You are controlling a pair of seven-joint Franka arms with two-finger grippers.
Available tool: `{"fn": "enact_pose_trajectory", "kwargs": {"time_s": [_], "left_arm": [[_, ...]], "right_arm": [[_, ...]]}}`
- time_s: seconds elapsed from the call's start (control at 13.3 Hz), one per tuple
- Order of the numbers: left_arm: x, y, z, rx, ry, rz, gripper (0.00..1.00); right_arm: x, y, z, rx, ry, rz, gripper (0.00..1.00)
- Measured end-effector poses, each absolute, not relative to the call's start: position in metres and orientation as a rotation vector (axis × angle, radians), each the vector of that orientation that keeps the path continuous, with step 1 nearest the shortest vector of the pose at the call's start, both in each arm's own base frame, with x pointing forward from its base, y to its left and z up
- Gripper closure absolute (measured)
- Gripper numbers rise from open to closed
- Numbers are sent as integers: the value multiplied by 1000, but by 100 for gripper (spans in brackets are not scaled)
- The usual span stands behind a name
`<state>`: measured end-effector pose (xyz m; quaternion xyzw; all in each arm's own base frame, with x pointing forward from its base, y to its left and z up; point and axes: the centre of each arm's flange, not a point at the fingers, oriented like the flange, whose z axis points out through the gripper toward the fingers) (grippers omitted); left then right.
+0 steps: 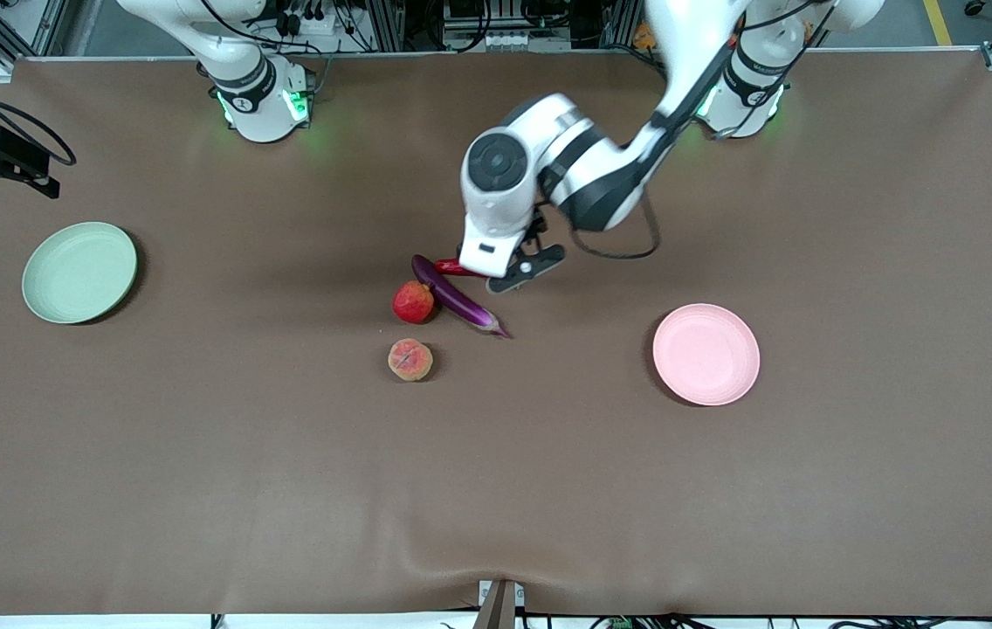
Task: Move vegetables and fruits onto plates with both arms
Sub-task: 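Reach the left gripper down and grasp the purple eggplant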
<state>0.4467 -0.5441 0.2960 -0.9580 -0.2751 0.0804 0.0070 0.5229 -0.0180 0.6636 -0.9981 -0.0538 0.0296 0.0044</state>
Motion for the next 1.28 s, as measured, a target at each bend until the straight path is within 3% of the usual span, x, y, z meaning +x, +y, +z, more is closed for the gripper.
{"fn": "enact_pose_trajectory", "kwargs": {"time_s": [0.53, 1.28], "left_arm": [[504, -522, 238, -2945, -1339, 120, 0], [494, -538, 174, -2870, -1465, 70, 0]], "right_arm": [[523, -18, 663, -3127, -168, 96, 0], [526, -19, 658, -3125, -167, 109, 0]]}}
